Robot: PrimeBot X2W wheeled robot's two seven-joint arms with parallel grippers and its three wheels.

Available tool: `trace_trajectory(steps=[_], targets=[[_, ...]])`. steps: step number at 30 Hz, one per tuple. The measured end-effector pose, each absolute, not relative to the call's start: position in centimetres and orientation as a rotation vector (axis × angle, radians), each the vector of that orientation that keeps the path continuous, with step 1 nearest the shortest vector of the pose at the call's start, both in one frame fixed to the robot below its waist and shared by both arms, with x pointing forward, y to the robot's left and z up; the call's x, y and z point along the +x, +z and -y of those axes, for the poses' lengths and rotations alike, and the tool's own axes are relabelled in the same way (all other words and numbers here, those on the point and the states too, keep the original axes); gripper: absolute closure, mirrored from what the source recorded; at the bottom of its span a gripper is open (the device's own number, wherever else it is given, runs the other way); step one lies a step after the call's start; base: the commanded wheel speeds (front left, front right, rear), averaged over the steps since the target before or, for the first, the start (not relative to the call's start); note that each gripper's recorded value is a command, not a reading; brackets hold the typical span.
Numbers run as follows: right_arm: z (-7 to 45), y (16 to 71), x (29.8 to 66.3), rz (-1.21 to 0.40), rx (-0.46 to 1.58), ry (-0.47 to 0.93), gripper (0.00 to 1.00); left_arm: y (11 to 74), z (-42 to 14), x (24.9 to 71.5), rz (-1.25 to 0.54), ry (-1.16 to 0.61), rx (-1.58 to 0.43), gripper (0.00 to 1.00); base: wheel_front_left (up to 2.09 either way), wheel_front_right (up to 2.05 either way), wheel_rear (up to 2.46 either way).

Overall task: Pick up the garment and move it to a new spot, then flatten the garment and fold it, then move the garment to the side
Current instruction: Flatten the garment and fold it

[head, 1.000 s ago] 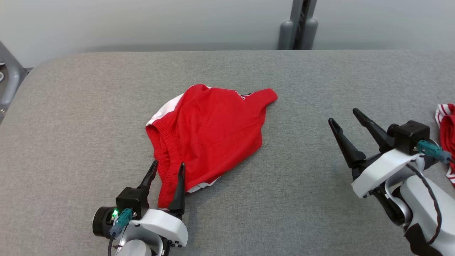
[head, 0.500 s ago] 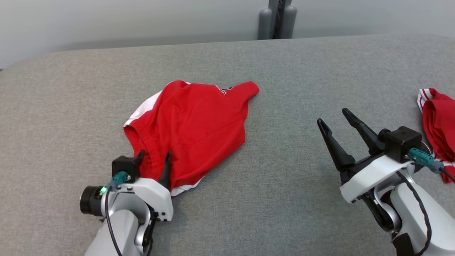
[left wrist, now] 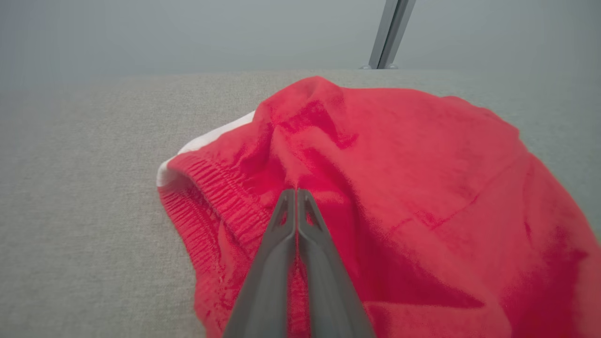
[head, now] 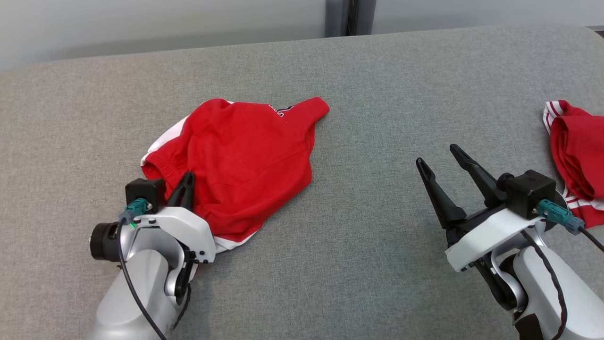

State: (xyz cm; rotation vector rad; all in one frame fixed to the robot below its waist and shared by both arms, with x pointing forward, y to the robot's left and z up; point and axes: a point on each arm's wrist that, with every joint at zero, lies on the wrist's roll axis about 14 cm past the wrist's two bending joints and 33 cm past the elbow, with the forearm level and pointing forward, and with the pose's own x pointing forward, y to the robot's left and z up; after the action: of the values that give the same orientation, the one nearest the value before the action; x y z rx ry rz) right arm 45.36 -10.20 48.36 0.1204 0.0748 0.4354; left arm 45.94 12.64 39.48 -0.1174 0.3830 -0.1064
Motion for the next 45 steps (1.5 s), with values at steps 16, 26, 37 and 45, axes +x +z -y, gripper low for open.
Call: trace_trajectory(steps=[16,26,37,45], targets=[[10.1,48.2,45.9,-0.072,0.109,0.437,0.0,45.4,-18.8,52.5,-0.179,0.028,-0.042,1.0,0.0,0.0,0.0],[8.3,48.0,45.9,-0.077,0.114,0.478,0.0,44.0,-20.7,53.5,-0.249,0.061,0.066,0.0,0.0,0.0,0.0],[6.1,47.7,45.7,-0.09,0.118,0.537,0.0,48.9,-20.0,51.6,-0.049,0.063,-0.03,0.0,0.0,0.0,0.0],[2.0,46.8,44.6,-0.143,0.142,0.651,0.0,50.5,-20.1,45.1,0.046,0.08,-0.127,0.0,0.0,0.0,0.0]])
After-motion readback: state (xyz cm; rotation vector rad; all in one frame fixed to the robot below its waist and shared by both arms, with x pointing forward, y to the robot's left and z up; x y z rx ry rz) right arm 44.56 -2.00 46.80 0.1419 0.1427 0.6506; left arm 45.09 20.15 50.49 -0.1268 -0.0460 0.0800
